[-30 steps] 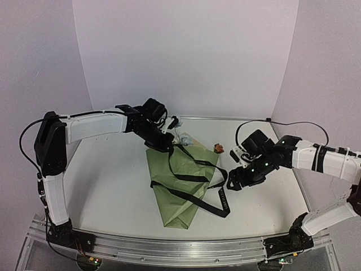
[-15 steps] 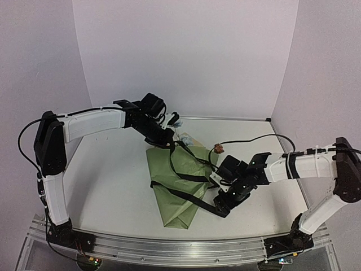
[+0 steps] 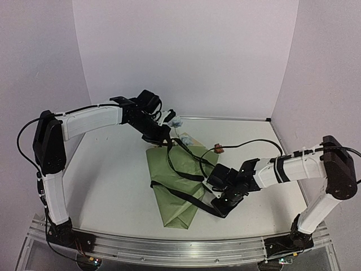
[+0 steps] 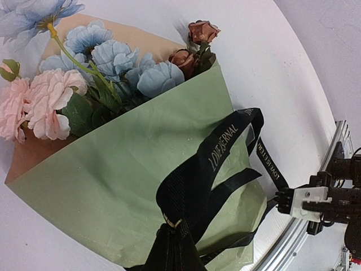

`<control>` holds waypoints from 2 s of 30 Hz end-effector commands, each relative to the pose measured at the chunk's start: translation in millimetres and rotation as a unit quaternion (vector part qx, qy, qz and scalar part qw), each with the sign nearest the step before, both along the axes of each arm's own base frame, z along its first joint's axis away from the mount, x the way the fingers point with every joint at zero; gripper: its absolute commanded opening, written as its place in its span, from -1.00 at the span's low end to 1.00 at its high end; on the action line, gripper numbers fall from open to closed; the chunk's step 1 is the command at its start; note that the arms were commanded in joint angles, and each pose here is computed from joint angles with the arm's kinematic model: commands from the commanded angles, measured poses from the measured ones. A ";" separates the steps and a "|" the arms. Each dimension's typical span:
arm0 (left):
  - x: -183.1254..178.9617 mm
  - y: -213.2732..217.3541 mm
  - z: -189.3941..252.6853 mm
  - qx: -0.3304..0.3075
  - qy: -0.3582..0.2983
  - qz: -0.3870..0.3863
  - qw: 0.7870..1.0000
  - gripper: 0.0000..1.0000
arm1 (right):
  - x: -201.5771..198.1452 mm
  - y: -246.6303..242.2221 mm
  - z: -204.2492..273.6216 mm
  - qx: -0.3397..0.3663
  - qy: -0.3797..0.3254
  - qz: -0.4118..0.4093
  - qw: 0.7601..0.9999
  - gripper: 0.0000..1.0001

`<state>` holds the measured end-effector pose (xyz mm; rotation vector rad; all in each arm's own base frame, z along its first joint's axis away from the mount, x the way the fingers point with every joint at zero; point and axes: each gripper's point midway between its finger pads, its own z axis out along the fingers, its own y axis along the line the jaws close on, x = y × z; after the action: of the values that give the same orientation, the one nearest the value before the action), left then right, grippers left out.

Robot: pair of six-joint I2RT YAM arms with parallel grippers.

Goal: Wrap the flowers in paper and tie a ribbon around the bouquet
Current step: Cross the ribbon over the folded bouquet.

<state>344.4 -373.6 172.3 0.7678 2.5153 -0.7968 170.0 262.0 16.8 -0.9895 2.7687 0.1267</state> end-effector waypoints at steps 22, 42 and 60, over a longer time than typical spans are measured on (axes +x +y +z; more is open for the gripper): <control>-6.2 14.0 48.3 -0.052 -0.002 -0.021 0.998 -1.00 | 5.5 -5.1 13.3 -0.015 -0.024 0.028 0.999 0.29; -15.5 22.7 46.2 -0.075 0.058 -0.026 0.995 -1.00 | -7.5 -29.5 -5.6 -0.040 -0.005 -0.014 0.999 -0.93; -63.7 33.7 89.8 -0.165 0.104 -0.069 0.978 -1.00 | 93.1 -64.0 99.0 -0.139 -0.107 -0.124 0.977 -1.00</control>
<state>289.7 -345.2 207.4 0.7715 2.5923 -1.2478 252.8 224.9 117.1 -0.7130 2.6702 -0.2219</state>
